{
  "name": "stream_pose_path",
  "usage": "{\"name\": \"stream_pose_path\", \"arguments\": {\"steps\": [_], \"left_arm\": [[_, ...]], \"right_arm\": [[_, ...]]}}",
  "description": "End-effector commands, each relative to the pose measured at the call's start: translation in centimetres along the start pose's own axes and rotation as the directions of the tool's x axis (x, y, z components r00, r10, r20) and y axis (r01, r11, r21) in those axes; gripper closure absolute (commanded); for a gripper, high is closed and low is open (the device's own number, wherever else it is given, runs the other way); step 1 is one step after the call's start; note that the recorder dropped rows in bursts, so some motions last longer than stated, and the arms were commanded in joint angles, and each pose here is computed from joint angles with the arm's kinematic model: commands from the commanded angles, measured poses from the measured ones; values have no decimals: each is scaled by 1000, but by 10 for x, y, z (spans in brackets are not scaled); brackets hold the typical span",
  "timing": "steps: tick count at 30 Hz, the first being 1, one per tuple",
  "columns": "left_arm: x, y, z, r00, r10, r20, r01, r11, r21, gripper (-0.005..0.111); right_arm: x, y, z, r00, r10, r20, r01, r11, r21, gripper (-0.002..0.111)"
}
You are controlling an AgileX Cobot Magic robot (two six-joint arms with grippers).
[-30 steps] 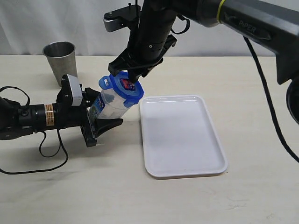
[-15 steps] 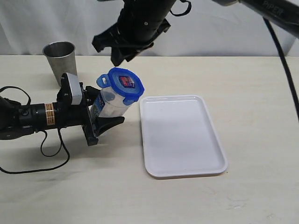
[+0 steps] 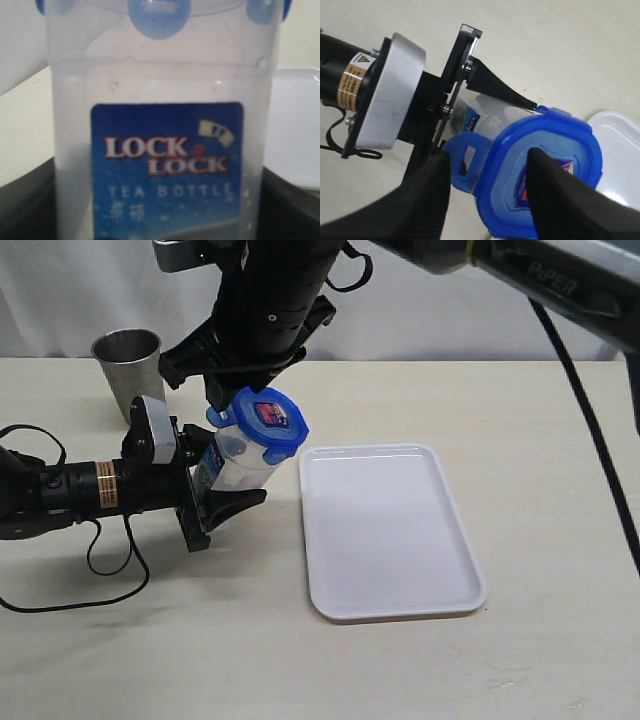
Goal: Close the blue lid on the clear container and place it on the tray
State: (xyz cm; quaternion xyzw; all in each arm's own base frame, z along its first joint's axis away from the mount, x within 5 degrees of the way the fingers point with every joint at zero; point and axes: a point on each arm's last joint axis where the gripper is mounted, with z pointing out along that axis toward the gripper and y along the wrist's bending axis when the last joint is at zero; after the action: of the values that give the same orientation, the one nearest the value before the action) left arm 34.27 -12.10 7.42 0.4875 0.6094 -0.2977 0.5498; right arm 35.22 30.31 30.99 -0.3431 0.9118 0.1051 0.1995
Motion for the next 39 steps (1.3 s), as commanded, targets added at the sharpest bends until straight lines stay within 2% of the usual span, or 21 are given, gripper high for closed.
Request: {"name": "stream_pose_path", "arguments": {"steps": [1, 10, 21, 25, 31, 34, 39], "left_arm": [[-5, 1, 0, 999, -10, 37, 11, 1000, -12, 107], [-5, 1, 0, 999, -10, 37, 11, 1000, -12, 107], [-5, 1, 0, 999, -10, 37, 11, 1000, -12, 107], [-5, 1, 0, 999, -10, 37, 11, 1000, -12, 107], [-5, 1, 0, 999, -10, 37, 10, 1000, -10, 107], [-5, 1, 0, 999, -10, 37, 10, 1000, -10, 107], [-5, 1, 0, 999, -9, 36, 9, 1000, -8, 107]], "right_arm": [[1, 8, 1, 1000, -24, -10, 24, 998, 60, 67], [4, 10, 29, 998, -6, -64, 9, 999, 43, 67], [7, 7, 51, 994, 0, -108, 10, 996, 91, 69], [8, 24, 54, 990, -78, -117, 90, 991, 98, 82], [14, 37, 79, 975, -142, -171, 170, 972, 163, 82], [14, 47, 79, 965, -198, -175, 233, 949, 211, 82], [14, 52, 80, 959, -222, -175, 258, 940, 223, 82]]}}
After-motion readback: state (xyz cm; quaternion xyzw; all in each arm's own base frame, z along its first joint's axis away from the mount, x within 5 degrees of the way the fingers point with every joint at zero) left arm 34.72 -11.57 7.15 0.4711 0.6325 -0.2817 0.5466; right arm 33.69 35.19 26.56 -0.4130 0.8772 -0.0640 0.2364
